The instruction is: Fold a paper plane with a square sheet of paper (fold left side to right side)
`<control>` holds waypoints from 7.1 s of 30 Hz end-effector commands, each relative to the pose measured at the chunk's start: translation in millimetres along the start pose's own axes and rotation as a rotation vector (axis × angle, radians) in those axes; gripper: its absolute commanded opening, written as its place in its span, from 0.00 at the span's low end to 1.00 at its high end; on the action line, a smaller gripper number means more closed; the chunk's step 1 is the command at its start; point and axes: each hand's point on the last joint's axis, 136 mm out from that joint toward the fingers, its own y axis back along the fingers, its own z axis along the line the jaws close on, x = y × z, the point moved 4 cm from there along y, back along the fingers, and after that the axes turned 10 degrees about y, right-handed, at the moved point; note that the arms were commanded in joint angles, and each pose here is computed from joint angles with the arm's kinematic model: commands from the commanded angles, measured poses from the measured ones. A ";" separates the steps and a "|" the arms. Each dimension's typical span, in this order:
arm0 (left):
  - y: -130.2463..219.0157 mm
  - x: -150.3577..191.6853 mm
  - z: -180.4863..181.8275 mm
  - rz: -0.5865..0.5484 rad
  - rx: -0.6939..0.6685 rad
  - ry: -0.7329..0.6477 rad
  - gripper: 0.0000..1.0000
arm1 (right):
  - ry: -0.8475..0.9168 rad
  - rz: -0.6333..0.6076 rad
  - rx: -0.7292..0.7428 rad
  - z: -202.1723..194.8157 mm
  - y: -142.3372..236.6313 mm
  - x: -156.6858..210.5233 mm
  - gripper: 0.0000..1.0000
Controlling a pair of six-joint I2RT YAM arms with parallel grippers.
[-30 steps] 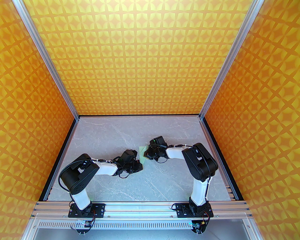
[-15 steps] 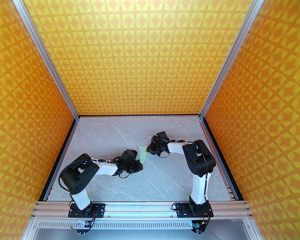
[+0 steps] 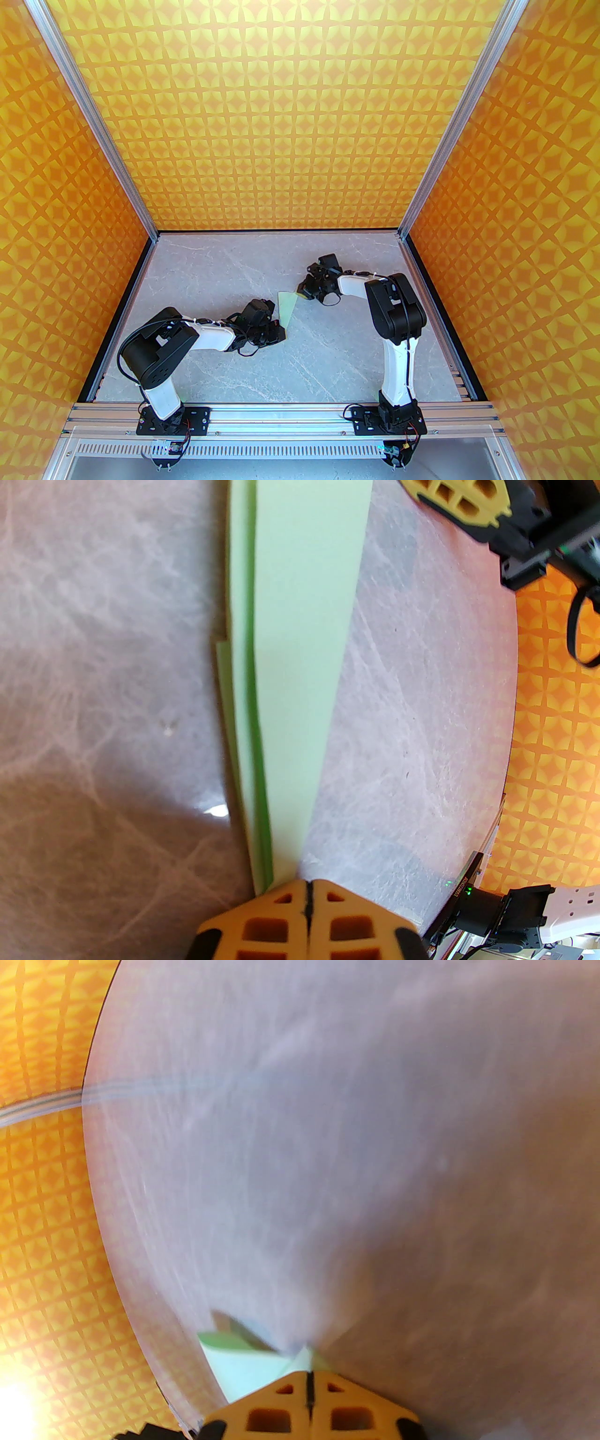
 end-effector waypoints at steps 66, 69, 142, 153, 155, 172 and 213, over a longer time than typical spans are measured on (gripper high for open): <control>-16.3 -35.5 -24.2 0.069 -0.168 -0.076 0.01 | 0.065 0.068 0.060 -2.4 -11.5 76.7 0.00; -17.8 -33.5 -16.8 0.077 -0.183 -0.073 0.01 | 0.064 0.067 0.068 -3.6 -11.5 76.5 0.00; 115.5 -68.9 5.9 -0.330 -0.132 -0.076 0.99 | 0.196 0.068 0.449 63.9 9.3 71.5 0.61; 108.9 -68.9 1.4 -0.297 -0.128 -0.090 1.00 | 0.224 0.048 0.467 61.1 25.8 77.0 0.43; 106.1 -68.9 -0.6 -0.288 -0.126 -0.098 1.00 | 0.225 0.041 0.465 60.1 29.8 78.8 0.40; 60.3 -53.1 -34.2 -0.147 -0.067 -0.261 0.77 | 0.187 0.026 0.445 41.1 42.8 90.7 0.22; -17.8 -41.2 -46.5 -0.018 -0.195 -0.484 0.45 | 0.153 0.037 0.426 25.6 41.9 97.1 0.14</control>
